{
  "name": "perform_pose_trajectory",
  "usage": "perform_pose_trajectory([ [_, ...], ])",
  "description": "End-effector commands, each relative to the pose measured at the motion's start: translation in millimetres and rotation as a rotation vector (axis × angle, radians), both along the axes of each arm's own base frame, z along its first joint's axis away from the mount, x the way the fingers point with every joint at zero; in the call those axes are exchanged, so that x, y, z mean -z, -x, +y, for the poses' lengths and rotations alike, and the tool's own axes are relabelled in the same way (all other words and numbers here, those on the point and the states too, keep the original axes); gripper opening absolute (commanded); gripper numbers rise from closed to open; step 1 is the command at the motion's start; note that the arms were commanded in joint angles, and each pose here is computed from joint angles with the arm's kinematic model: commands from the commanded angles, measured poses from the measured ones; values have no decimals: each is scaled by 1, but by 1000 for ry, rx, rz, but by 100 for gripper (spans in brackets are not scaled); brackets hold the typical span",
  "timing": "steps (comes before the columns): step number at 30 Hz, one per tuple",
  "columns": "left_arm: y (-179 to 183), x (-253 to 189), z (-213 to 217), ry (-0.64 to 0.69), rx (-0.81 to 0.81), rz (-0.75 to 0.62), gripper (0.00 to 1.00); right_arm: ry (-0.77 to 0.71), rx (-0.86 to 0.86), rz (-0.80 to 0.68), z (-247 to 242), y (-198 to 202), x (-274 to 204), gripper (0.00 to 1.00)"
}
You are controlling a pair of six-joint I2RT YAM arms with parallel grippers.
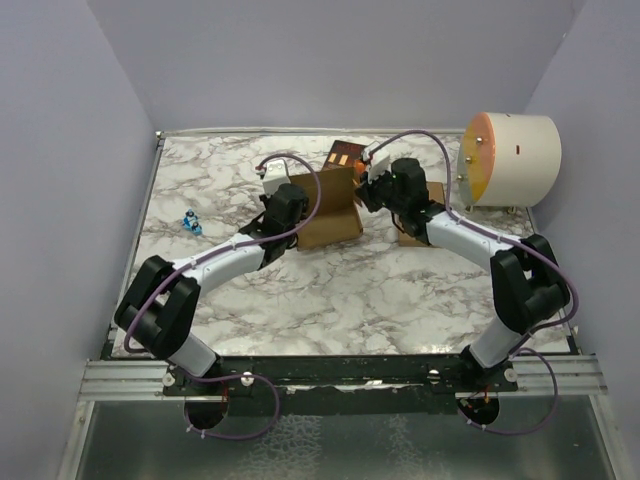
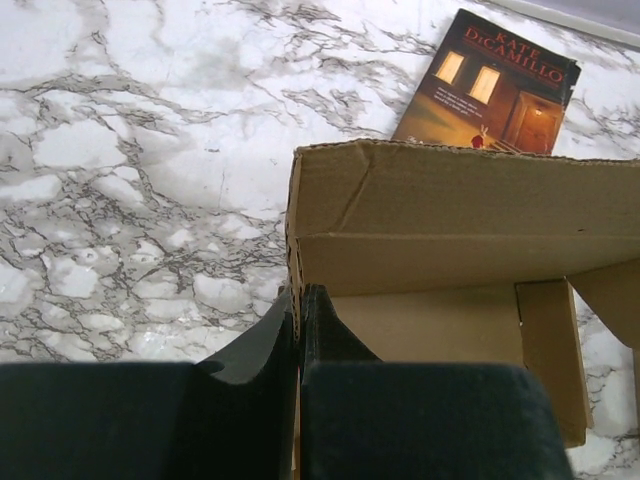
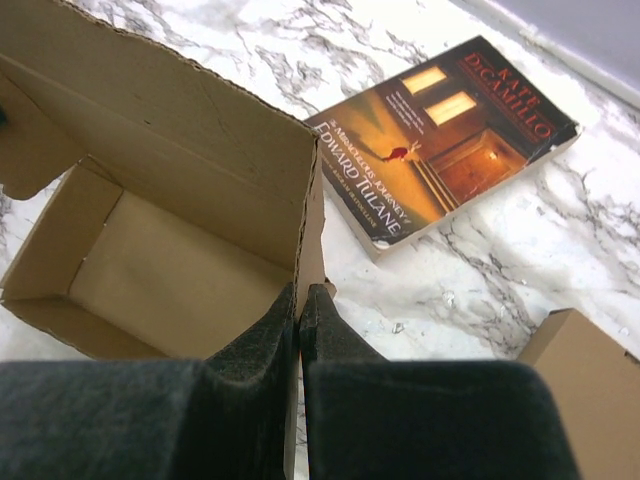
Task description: Fold the paper box
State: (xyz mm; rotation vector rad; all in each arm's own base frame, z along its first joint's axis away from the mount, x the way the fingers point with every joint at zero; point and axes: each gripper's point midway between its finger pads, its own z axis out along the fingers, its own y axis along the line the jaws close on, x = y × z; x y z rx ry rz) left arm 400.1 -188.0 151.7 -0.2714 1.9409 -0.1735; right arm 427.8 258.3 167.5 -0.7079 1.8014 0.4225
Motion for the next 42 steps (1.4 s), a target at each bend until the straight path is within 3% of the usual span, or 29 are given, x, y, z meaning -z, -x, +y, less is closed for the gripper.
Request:
perform_pose_trajectory([
  [1, -5, -3, -19, 39, -17, -32, 0, -55, 7, 15, 18, 5, 8, 1],
  [17, 7, 22, -30, 11, 51, 9, 0, -91, 85, 72, 20, 13, 23, 1],
  [42, 45, 29, -43, -6, 165, 55, 0, -81, 43, 150, 23, 41, 26, 3],
])
